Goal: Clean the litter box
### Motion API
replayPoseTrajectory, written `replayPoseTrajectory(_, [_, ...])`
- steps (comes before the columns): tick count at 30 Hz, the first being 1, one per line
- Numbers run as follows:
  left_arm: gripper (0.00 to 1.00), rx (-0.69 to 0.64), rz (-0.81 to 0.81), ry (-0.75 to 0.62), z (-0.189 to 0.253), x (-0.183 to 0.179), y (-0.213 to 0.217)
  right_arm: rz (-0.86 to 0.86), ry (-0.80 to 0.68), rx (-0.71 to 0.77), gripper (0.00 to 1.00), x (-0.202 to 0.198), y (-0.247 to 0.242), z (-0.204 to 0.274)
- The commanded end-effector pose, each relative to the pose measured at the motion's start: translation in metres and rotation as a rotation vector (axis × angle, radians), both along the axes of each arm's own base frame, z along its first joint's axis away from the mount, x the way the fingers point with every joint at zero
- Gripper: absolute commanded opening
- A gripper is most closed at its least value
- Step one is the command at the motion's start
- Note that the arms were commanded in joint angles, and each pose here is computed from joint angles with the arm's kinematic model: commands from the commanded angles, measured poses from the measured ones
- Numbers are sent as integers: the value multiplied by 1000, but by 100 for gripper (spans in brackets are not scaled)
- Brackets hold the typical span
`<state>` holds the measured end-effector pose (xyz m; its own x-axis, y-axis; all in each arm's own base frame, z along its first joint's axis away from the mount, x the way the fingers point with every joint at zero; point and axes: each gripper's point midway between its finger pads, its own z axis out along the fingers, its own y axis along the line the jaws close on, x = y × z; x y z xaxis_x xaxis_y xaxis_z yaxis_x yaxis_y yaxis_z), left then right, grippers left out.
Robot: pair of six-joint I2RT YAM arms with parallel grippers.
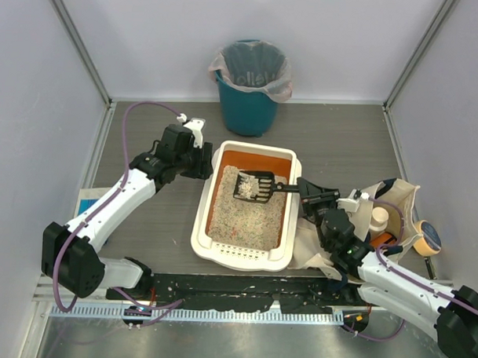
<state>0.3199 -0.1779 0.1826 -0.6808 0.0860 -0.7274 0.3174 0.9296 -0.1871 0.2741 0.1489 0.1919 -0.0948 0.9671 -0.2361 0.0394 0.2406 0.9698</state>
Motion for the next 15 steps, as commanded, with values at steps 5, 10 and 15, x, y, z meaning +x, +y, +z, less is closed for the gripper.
replayPoseTrajectory(5, [60, -3, -7, -42, 10, 0, -1, 96, 11, -84, 1, 7, 17, -2])
replayPoseTrajectory(10, [60, 1, -11, -39, 8, -1, -1, 80, -29, -34, 1, 7, 13, 2])
replayPoseTrajectory(15, [60, 0, -15, -43, 10, -1, -2, 19, -2, 98, 1, 4, -4, -9])
